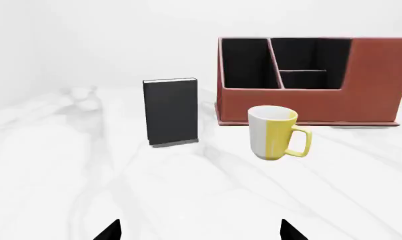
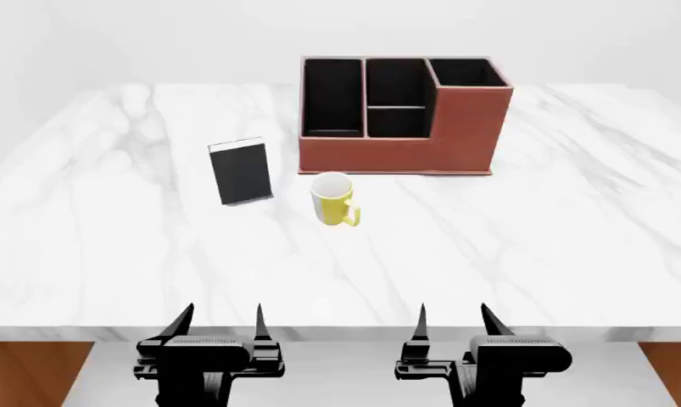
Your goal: Pick up the yellow and white mug and place it to the right of the caddy.
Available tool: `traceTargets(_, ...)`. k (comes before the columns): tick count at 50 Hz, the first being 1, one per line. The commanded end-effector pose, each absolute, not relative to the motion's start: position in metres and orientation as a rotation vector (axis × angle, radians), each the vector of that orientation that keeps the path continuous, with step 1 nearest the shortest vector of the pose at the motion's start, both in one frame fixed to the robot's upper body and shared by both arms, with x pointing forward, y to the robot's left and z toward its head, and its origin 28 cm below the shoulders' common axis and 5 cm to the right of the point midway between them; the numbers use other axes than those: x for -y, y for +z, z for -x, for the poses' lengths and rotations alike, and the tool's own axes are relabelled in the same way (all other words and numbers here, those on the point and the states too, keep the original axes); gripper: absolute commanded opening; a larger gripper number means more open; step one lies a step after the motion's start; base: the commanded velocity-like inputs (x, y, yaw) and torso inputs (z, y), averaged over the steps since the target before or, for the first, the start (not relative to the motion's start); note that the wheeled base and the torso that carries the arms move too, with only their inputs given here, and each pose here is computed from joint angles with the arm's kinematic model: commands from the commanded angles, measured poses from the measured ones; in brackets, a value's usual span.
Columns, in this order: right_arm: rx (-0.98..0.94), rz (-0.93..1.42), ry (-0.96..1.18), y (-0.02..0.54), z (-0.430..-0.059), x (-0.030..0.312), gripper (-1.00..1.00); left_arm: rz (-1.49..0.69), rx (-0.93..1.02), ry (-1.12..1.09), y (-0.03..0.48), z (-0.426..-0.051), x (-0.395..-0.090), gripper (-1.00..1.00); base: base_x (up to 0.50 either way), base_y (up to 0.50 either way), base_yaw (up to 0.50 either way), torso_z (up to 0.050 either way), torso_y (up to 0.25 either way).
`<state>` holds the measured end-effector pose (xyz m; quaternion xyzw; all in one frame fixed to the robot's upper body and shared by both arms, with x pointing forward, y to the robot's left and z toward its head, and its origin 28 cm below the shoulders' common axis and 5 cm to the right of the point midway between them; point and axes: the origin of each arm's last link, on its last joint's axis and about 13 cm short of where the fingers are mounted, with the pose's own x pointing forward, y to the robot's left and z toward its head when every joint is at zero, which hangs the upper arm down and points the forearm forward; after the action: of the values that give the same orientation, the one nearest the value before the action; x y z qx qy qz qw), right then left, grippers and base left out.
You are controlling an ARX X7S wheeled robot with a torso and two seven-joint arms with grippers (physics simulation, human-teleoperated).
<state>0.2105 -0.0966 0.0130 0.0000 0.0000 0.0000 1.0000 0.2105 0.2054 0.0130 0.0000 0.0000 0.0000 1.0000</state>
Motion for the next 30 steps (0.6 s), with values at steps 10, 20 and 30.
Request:
traceTargets(10,0.007,0.045,-0.039,0.054,-0.217,0.107,1.0,-0.043,0.008,0.027,0.048,-0.214,-0.205,1.0,0.0,-0.04,0.0,0.0,0.0)
traceTargets(20,0.061,0.093,-0.035,0.096,-0.22,0.113,1.0,-0.118,0.086,0.034,0.099,-0.213,-0.205,1.0,0.0,-0.01,0.0,0.0,0.0)
traceTargets(30,0.092,0.132,-0.018,0.107,-0.22,0.115,1.0,-0.159,0.12,0.038,0.118,-0.213,-0.203,1.0,0.15,-0.17,0.0,0.0,0.0)
